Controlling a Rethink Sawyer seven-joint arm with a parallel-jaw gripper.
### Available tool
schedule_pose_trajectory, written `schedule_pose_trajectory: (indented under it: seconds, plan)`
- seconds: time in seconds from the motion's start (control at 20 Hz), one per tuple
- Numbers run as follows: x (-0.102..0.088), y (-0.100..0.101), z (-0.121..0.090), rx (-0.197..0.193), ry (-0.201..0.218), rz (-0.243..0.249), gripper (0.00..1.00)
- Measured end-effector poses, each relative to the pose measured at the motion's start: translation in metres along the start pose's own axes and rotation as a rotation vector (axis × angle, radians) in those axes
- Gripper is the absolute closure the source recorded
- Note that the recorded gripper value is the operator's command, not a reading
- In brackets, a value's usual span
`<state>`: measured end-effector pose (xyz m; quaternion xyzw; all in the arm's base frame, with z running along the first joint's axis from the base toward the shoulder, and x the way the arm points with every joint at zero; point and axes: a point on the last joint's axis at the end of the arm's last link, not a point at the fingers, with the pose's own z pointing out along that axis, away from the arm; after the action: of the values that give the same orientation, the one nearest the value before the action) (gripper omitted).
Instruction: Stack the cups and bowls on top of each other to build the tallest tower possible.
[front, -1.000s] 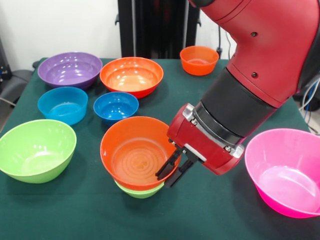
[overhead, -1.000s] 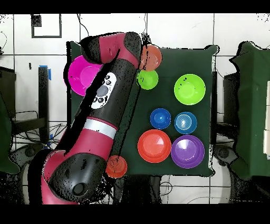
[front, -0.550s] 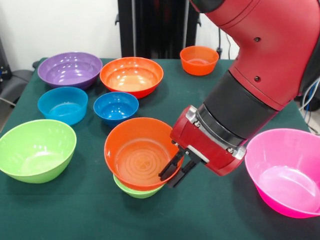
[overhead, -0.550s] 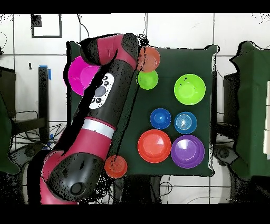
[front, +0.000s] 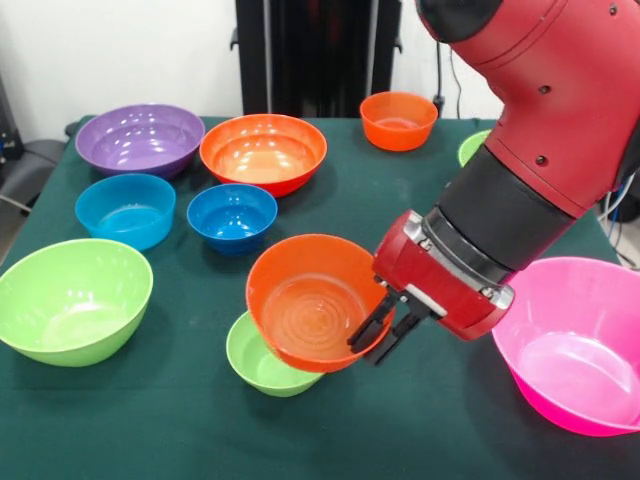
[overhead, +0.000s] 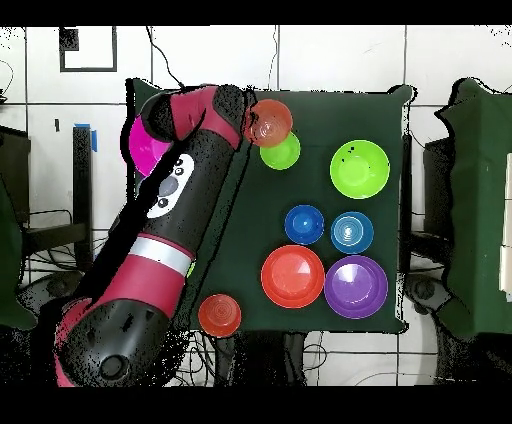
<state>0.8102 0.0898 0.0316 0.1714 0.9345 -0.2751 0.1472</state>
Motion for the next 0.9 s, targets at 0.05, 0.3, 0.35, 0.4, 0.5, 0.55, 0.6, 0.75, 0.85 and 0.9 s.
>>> schedule_pose_trajectory:
  seconds: [0.05,0.3,0.35,0.4,0.5,0.55,0.6,0.75,0.85,0.9]
  plan:
    - [0.007,0.003,0.000,0.000,-0.006,-0.006,1.00]
    - [0.019,0.005,-0.001,-0.002,-0.020,-0.011,1.00]
    - [0.021,0.004,-0.001,-0.003,-0.021,-0.010,1.00]
    - [0.023,0.003,-0.001,-0.005,-0.024,-0.007,1.00]
    - [0.026,-0.004,-0.001,-0.011,-0.037,0.006,1.00]
    - [0.027,-0.007,-0.001,-0.013,-0.042,0.012,1.00]
    - [0.026,-0.010,-0.001,-0.017,-0.047,0.019,1.00]
    - [0.025,-0.028,0.000,-0.032,-0.075,0.053,1.00]
    - [0.024,-0.033,-0.001,-0.038,-0.086,0.063,1.00]
    - [0.023,-0.042,-0.001,-0.048,-0.105,0.079,1.00]
